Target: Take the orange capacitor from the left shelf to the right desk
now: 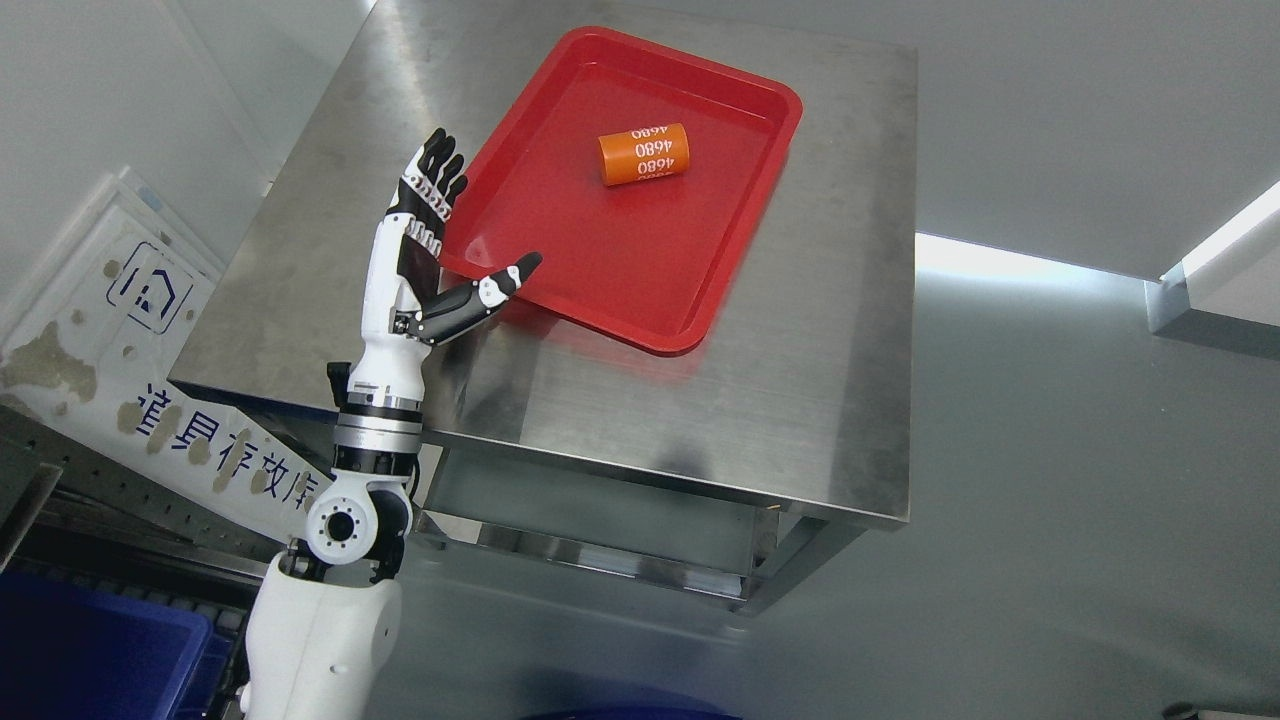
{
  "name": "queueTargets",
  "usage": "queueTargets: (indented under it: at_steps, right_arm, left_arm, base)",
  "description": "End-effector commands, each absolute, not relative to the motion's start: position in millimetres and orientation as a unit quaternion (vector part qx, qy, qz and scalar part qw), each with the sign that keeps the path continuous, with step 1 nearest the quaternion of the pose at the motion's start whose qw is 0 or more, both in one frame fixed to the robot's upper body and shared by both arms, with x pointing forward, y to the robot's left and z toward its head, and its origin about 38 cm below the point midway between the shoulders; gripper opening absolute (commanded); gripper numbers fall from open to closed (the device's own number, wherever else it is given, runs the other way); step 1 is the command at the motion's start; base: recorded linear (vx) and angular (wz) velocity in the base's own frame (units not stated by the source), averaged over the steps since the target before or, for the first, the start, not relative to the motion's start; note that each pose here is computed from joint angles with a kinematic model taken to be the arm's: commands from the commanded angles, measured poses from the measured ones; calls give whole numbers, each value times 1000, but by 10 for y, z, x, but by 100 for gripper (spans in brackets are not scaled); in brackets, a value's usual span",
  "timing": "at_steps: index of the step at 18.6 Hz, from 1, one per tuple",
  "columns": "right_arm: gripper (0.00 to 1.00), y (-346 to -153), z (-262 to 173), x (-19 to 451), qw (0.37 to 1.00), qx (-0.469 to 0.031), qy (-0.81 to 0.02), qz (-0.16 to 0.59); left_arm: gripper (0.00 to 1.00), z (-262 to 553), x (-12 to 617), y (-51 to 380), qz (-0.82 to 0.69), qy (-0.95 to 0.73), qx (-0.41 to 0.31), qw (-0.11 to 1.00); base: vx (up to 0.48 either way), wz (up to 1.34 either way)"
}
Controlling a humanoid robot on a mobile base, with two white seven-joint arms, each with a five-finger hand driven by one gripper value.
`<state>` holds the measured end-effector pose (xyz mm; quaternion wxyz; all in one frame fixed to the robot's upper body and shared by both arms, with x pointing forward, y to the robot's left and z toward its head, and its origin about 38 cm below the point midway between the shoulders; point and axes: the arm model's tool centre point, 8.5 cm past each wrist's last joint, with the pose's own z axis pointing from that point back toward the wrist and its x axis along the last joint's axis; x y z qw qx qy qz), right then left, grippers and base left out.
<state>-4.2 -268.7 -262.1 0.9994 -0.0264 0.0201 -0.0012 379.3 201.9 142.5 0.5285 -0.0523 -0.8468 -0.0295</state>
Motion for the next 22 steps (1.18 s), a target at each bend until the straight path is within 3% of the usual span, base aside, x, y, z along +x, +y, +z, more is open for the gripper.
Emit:
queueTargets:
  at_steps: [1, 11, 22]
  right_arm:
    - [100, -2803, -2613, -180, 999, -37, 25, -7]
    - [100, -2803, -2613, -180, 999, -37, 25, -8]
    - [100, -2802, -2613, -180, 999, -36, 25, -7]
  left_arm:
    - [100, 1238, 3609, 2299, -15, -831, -23, 556]
    - [100, 1167, 3625, 2333, -15, -812, -20, 583]
    - [100, 1530, 3767, 2537, 2, -855, 3, 519]
  base:
    - [0, 0]
    - [1, -18]
    - [-4, -13]
